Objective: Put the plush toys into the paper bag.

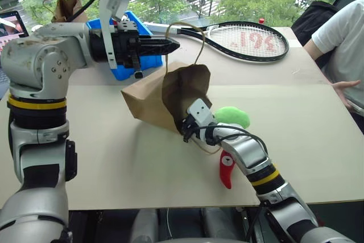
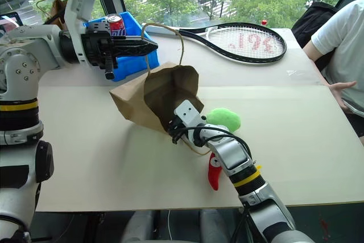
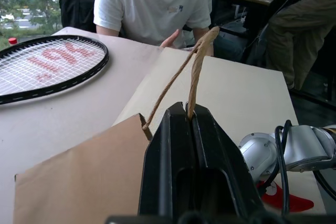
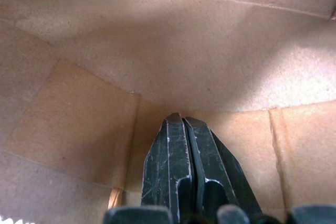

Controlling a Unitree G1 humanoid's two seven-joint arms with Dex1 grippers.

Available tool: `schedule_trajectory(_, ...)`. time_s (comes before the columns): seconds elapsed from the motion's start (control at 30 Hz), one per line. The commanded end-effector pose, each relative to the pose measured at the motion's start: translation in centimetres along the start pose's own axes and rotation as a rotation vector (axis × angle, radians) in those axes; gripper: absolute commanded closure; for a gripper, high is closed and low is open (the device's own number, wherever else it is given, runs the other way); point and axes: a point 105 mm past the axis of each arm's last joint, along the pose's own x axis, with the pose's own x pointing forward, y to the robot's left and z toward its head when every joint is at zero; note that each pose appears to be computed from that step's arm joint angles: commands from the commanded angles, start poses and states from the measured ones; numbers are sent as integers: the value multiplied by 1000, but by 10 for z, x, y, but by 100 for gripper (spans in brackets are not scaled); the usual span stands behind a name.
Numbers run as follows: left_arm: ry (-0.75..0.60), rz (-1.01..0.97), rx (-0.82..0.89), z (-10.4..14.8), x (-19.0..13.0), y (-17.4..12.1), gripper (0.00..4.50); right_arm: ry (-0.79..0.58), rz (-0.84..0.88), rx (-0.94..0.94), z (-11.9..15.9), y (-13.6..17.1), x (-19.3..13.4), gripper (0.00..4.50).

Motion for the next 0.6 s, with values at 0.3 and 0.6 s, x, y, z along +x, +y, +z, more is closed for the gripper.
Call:
schedule_trajectory(0.3, 68, 23, 33, -27, -12, 5, 450, -301, 38, 34, 92, -11, -47, 420)
schedule_trajectory(0.6, 58, -16, 8, -38, -4, 2, 450, -202, 85, -36, 107, -23, -124, 139)
